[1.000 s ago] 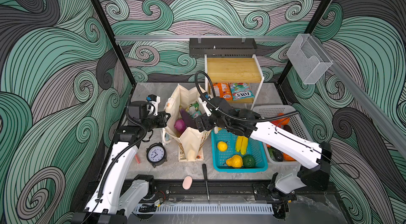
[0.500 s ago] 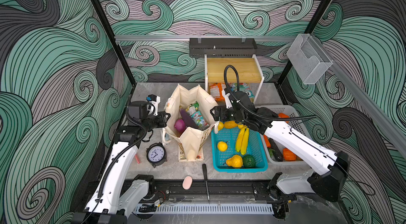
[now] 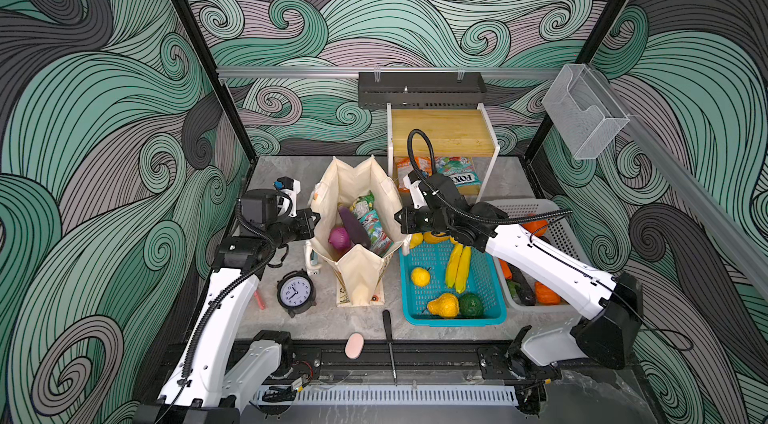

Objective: Place the food into the grocery bag and tie it
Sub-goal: 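Raise the right gripper out of the bag toward the bag's far handle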

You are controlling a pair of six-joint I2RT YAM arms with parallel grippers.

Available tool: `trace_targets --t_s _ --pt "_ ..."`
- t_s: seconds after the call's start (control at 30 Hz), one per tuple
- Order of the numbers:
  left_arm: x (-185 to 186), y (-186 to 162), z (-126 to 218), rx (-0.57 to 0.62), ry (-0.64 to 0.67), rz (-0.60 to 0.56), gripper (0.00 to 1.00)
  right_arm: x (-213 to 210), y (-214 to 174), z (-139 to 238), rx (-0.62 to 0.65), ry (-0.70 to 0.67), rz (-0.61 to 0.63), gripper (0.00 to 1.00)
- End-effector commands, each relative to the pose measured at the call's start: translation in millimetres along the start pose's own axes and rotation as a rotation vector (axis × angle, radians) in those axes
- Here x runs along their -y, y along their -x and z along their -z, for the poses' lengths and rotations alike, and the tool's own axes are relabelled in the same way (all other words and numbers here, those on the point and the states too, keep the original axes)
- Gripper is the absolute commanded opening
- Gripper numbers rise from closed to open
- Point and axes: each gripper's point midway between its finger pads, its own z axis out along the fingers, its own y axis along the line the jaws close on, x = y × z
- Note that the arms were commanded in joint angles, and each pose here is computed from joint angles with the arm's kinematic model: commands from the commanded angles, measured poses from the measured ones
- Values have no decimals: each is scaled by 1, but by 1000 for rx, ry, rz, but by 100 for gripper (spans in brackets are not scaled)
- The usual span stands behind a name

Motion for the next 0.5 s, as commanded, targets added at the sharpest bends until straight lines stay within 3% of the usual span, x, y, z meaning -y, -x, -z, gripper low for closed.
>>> trace_targets --t_s 0.0,0.27,0.47 --pt "3 39 35 136 88 -21 0 -6 23 32 94 -9 50 0" --pt "25 66 56 198 37 -24 0 -34 57 75 215 28 127 0" --pt "11 55 33 132 65 -1 0 -38 46 46 145 47 125 0"
